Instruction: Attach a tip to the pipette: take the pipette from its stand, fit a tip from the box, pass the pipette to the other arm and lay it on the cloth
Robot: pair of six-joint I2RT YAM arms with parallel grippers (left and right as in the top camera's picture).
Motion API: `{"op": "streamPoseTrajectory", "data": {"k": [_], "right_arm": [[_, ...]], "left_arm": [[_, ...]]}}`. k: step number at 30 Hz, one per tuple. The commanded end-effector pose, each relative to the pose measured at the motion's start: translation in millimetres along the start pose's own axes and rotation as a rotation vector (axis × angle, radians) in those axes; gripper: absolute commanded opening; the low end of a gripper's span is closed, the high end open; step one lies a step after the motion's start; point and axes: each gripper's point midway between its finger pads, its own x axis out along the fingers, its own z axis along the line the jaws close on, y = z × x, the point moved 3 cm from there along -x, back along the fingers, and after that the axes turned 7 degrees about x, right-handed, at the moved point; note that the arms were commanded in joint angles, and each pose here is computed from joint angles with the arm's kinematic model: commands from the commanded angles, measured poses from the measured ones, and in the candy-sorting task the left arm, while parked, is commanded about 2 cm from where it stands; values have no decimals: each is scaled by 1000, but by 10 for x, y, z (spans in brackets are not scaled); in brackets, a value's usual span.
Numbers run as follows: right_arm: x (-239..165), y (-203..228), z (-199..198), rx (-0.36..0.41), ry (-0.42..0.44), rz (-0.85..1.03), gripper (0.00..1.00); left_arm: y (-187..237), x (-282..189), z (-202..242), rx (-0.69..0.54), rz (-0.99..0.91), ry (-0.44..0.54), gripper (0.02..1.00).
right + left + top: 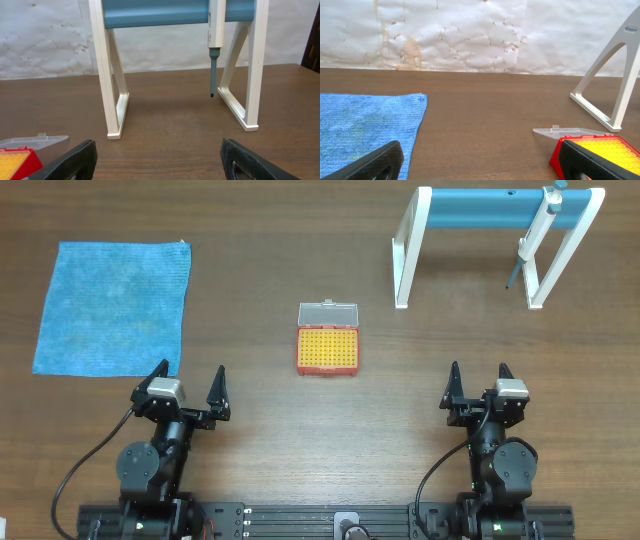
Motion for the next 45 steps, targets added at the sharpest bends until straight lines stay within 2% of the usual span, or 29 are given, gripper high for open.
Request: {"op": "streamPoseTrajectory", "data": {"k": [1,30,31,33,36,37,39,41,43,45], "right_arm": [[-1,17,-1,14,-3,5,814],[-1,17,-2,14,-3,5,814],[1,20,-6,14,0,7,814],[36,61,-82,12,58,61,814],[251,-214,-44,4,89,195,814],[345,-342,-22,-20,93,229,814],[660,-841,-54,-211,150,258,814],[813,-1151,-177,-257,191,280,814],[950,-1414,-290,-261,131,276,814],[1048,-1494,-429,-211,5,276,814]], "left_arm": [[16,-1,17,12,5,-14,996],[16,-1,17,12,5,-14,998],[16,-1,17,12,5,-14,998],[16,-1,17,12,5,-14,998],[16,-1,17,12,5,-14,996],[16,-1,17,12,5,-14,996],[16,-1,17,12,5,-14,996],[16,-1,17,12,5,-14,998],[16,-1,17,12,5,-14,996],[16,-1,17,12,5,-14,998]]}}
